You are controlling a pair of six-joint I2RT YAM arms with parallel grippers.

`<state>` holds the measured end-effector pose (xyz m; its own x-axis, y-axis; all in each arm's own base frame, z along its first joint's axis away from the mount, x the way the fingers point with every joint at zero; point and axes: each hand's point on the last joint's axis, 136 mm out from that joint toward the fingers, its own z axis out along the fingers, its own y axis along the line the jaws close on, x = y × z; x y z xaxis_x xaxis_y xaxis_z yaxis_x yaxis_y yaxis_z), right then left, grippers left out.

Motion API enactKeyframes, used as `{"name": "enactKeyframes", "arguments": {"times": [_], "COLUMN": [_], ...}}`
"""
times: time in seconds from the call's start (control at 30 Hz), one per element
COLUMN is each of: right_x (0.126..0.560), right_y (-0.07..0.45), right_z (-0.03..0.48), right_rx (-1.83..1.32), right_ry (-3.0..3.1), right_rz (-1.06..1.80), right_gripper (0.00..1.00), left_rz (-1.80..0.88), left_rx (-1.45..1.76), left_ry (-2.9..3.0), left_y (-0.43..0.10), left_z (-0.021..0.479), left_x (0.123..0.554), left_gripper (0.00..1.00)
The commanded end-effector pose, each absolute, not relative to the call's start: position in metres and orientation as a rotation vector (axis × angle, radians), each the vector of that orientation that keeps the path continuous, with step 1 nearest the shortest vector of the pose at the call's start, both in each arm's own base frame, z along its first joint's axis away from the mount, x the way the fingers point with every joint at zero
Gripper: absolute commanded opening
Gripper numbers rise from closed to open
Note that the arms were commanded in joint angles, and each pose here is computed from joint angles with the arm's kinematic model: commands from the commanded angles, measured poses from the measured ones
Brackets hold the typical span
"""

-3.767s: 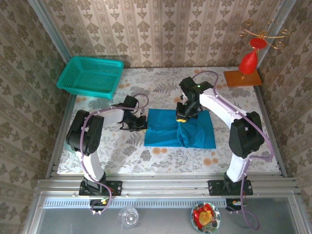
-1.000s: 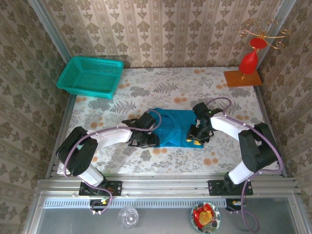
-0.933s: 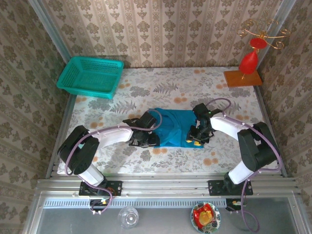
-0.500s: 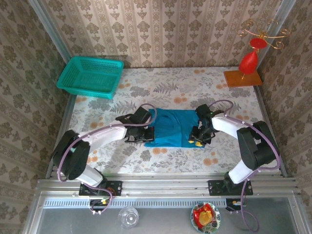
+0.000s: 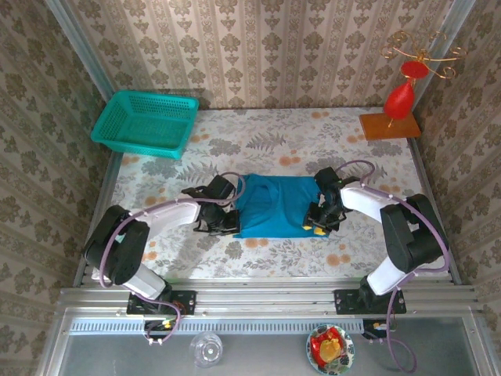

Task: Fold the inside-out t-shirt
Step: Smooth out the T-shirt at the center of the table.

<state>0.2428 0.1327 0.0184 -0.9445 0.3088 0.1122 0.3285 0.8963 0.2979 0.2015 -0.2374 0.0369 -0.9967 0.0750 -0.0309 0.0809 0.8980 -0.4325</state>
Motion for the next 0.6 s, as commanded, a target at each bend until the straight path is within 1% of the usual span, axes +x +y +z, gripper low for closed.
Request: {"name": "enactKeyframes", "arguments": {"times": [0.0,0.2,0.3,0.57], "right_x": [0.246,0.260,0.267,0.282], "right_y": [0.128,0.127,0.127,0.130], "right_z": [0.033,0.067,0.078,0.092], "right_rx": [-0.511,-0.483,-0.449,-0.390], "right_ry": [-3.027,-3.122,-3.159,-3.196], "right_rz": [-0.490,-0.521,-0.535,-0.549], "right_gripper": [0.37,0.38,0.39,0.39], "left_rz": [-0.663,-0.678,-0.704,-0.805], "left_rx": [0.153,0.149,0.189,0.270], "left_ry": [3.055,2.920,2.861,2.747], "left_y": [-0.230,-0.217,-0.219,-0.239], "left_z": [0.046,0.098,0.119,0.140], "left_x": [0.204,0.230,0.239,0.252], "left_gripper": [0.14,0.21,0.22,0.22]}}
